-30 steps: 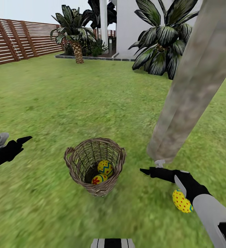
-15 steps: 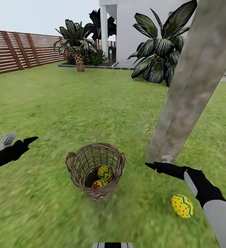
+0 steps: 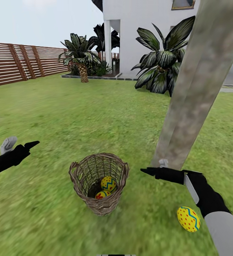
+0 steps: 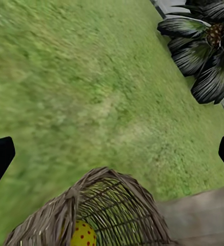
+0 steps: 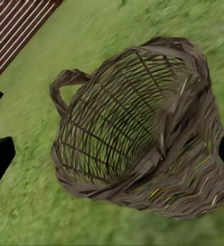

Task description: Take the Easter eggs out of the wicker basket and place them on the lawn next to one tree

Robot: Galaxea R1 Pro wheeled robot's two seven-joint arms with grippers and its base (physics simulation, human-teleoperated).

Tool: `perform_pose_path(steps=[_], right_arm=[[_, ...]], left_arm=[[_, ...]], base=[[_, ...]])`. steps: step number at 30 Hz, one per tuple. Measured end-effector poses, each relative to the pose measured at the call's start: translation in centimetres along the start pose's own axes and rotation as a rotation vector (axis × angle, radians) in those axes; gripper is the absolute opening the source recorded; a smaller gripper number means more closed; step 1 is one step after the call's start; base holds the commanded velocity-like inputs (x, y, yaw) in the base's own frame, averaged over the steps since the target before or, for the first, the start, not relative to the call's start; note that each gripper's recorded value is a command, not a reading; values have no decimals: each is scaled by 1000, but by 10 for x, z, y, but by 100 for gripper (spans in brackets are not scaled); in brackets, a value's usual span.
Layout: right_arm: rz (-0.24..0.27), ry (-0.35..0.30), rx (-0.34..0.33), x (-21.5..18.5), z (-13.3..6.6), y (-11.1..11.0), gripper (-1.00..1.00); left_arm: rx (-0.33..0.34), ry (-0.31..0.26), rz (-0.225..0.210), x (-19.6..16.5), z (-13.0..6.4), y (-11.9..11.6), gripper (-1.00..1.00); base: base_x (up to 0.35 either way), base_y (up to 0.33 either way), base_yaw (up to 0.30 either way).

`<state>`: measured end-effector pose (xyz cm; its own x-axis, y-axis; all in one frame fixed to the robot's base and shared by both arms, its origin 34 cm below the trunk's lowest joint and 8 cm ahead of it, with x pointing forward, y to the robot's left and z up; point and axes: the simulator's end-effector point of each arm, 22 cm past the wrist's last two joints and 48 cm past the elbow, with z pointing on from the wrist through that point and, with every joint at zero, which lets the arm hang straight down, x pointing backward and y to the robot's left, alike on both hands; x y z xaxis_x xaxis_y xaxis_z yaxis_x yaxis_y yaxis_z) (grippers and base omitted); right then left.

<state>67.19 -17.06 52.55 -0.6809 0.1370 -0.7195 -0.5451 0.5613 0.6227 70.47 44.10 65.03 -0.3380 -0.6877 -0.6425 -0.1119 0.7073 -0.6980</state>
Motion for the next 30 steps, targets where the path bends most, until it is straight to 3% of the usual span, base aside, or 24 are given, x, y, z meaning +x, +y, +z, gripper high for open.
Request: perform_pose_path(steps=[3,9,10,13,16,17,18,19,23,27,30], right_arm=[[4,-13,-39,-2,17,22,100],[-11,-29,-51,-10,21,38,100],[-13,-32,-9,-11,25,33,100],[-15,-44,199,-17,46,8,100],[-89,-28,236,-26,82,41,100],[-117,-7,285,-22,99,50,100],[-179,39,361,-10,128,68,100],[-204,54,371,-7,140,82,100],[-221,101,543,-9,136,71,100],[-226,101,570,-19,133,73,100],[-245,93,626,-32,127,70,100]], left_arm=[[9,-9,2,-5,-4,-5,100],[26,-26,7,-13,-13,-16,100],[30,-23,12,-13,-13,-20,100],[38,-6,24,-11,-10,-30,100],[37,-3,28,-15,-10,-35,100],[37,-3,28,-16,-10,-36,100],[37,-3,28,-18,-10,-38,100],[37,-3,28,-20,-10,-40,100],[37,-2,27,-26,-11,-47,100],[39,-1,26,-31,-11,-54,100],[47,7,14,-29,-7,-62,100]], base=[[0,0,0],[0,0,0],[0,0,0],[0,0,0],[0,0,0],[0,0,0],[0,0,0],[0,0,0],[0,0,0],[0,0,0],[0,0,0]])
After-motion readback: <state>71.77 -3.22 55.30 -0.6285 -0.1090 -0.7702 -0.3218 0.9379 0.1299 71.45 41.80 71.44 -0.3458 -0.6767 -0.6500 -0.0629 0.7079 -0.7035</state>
